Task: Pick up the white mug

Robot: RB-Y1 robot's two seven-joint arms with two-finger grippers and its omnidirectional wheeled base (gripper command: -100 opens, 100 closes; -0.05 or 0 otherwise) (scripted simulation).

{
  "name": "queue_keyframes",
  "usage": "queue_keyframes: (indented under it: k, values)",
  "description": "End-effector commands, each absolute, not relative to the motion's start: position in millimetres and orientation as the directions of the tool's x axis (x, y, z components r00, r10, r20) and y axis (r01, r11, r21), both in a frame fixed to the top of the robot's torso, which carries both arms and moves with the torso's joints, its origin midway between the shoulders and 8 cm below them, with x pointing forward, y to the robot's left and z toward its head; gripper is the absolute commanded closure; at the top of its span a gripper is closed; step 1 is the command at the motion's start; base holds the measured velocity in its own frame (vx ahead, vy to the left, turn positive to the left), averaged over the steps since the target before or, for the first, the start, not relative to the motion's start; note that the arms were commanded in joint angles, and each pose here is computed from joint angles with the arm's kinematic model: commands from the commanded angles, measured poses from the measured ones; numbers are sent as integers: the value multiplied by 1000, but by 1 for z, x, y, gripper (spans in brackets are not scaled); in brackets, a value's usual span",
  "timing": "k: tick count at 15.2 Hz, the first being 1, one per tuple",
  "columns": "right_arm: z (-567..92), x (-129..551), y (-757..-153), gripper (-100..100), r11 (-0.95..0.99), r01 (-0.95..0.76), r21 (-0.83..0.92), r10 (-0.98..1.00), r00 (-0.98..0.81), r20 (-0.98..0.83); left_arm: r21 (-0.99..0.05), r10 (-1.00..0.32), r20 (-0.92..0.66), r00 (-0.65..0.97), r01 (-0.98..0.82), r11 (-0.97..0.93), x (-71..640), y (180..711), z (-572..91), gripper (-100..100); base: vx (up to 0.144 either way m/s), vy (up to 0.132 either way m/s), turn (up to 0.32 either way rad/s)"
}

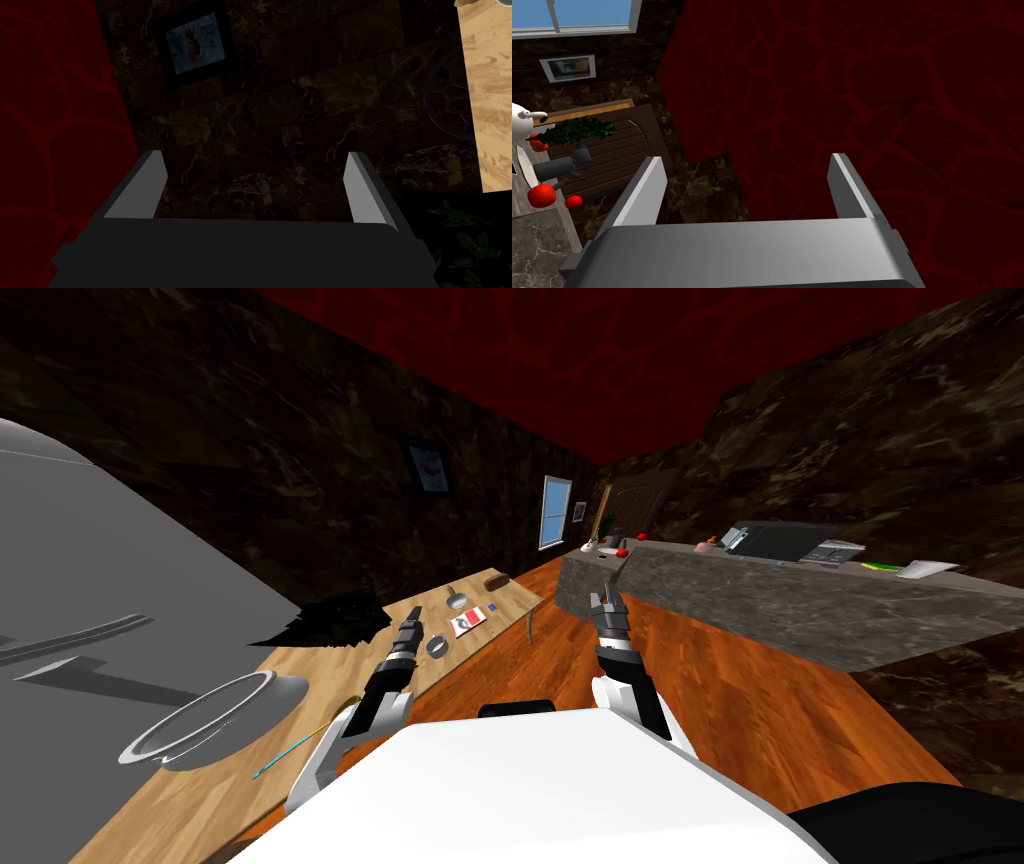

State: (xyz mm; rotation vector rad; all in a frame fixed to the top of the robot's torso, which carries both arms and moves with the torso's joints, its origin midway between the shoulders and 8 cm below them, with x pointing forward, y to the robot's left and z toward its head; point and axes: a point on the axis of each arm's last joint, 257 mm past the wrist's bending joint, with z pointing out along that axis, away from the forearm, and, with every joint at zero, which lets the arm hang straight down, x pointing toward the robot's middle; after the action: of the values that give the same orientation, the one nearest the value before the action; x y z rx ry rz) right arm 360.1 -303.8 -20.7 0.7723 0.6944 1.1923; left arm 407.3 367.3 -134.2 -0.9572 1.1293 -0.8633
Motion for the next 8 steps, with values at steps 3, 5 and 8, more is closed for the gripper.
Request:
queue_keyframes:
  k: [3, 5, 8]
  values:
    - [-21, 360, -304, 0, 184, -537, 823, 971, 231, -67, -939, -915, -336, 224, -11, 343, 410, 386, -157, -100, 12, 3, -71]
    - [-21, 360, -304, 0, 184, -537, 823, 971, 231, -67, -940, -910, -340, 236, -65, 334, 410, 401, -170, -100, 13, 4, -114]
    - [-21, 360, -304, 0, 184, -537, 823, 971, 231, -67, -939, -906, -342, 249, -134, 318, 408, 417, -187, -100, 14, 4, -84]
